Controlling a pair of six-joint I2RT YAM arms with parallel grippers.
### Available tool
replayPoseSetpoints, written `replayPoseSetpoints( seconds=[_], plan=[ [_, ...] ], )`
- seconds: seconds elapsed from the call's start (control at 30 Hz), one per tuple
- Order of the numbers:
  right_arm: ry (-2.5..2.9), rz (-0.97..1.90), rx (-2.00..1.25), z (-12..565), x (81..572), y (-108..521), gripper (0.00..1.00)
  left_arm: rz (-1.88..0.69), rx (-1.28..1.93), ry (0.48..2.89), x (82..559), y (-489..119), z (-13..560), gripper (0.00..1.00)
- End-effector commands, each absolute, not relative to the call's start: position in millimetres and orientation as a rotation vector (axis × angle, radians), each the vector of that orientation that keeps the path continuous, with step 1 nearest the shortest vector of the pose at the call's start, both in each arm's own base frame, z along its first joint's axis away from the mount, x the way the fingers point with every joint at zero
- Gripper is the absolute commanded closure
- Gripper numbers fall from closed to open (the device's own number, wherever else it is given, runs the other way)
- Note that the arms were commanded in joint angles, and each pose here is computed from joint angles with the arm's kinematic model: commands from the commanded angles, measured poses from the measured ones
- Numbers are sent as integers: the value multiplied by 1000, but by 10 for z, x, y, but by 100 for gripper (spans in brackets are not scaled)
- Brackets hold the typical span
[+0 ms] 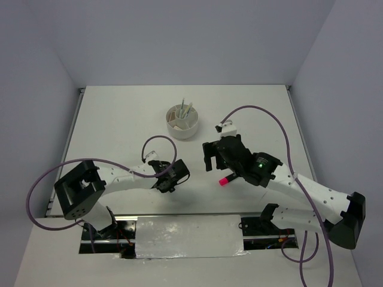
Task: Sort the stationery into containers
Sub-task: Pick up the pen from the center of the board.
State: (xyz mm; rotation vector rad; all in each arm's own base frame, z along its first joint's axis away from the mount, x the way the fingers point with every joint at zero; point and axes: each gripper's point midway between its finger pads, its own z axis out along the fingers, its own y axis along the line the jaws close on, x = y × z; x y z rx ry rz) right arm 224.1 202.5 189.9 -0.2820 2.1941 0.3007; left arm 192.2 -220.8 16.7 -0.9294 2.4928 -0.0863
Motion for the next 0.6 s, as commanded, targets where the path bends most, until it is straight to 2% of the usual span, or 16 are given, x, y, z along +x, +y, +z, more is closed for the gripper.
replayPoseSetpoints(
  seconds=[0.0, 0.17, 0.23, 0.4, 0.57],
  plan=[
    [2121, 317, -246, 2206, 2282, 1942, 2, -57, -898, 2612, 1695, -2140, -120, 85],
    [2082, 457, -275, 2344, 2215, 1977, 2, -207, -664, 2586, 1768, -2276, 115, 100],
    [2050, 530, -291, 2381, 2191, 2027, 1, -239, -532, 2540, 1799, -2288, 271, 100],
    [2053, 609, -313, 2353, 2157, 2135, 1, -239, -492, 2484, 1816, -2189, 469, 100],
    [2073, 733, -326, 2265, 2127, 2378, 0, -336, -316, 2416, 1890, -2381, 648, 100]
  ],
)
